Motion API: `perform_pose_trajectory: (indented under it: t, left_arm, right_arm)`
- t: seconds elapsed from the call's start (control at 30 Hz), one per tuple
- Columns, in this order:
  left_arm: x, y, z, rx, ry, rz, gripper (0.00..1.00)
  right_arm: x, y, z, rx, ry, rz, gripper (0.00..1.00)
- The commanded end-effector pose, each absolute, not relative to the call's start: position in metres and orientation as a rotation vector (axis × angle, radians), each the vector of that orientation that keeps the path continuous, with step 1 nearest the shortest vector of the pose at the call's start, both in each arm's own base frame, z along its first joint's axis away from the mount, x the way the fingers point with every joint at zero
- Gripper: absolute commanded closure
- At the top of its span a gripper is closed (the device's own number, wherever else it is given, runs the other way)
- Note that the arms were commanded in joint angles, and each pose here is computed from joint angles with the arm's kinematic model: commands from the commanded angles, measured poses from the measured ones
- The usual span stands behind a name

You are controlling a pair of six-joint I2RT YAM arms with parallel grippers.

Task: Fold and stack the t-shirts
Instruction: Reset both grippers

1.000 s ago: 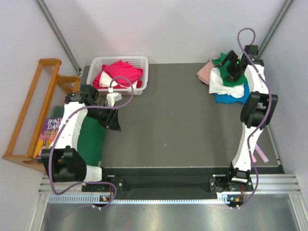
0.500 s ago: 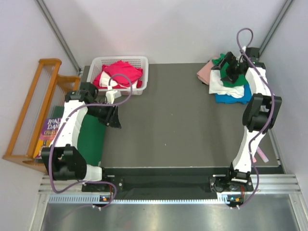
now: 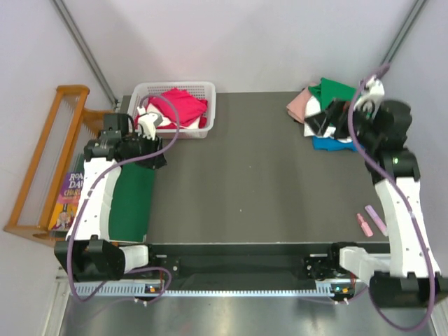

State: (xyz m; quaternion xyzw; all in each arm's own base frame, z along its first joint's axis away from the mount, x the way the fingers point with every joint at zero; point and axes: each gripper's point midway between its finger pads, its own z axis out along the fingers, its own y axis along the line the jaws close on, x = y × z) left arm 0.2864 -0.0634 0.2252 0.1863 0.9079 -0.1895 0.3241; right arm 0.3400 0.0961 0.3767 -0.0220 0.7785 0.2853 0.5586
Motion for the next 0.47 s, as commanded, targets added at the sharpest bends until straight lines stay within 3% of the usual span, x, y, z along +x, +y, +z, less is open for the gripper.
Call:
perform_pose_trajectory:
  t: [0.0, 0.2, 0.43]
  left_arm:
    - [0.317, -0.032, 0.219, 0.314, 2.318, -0.26, 0.59]
    - [0.347, -0.023, 0.188, 0.222, 2.383, -0.239, 0.59]
    - [0.364, -0.037, 0.168, 0.183, 2.411, -0.4, 0.59]
  right_arm:
    - [0.328, 0.085, 0.318, -0.056, 1.885, 0.556, 0.0]
    - [0.325, 0.064, 0.294, 0.023, 1.946, 0.425, 0.0]
    - [0.342, 0.042, 0.281, 0.086, 1.935, 0.293, 0.0]
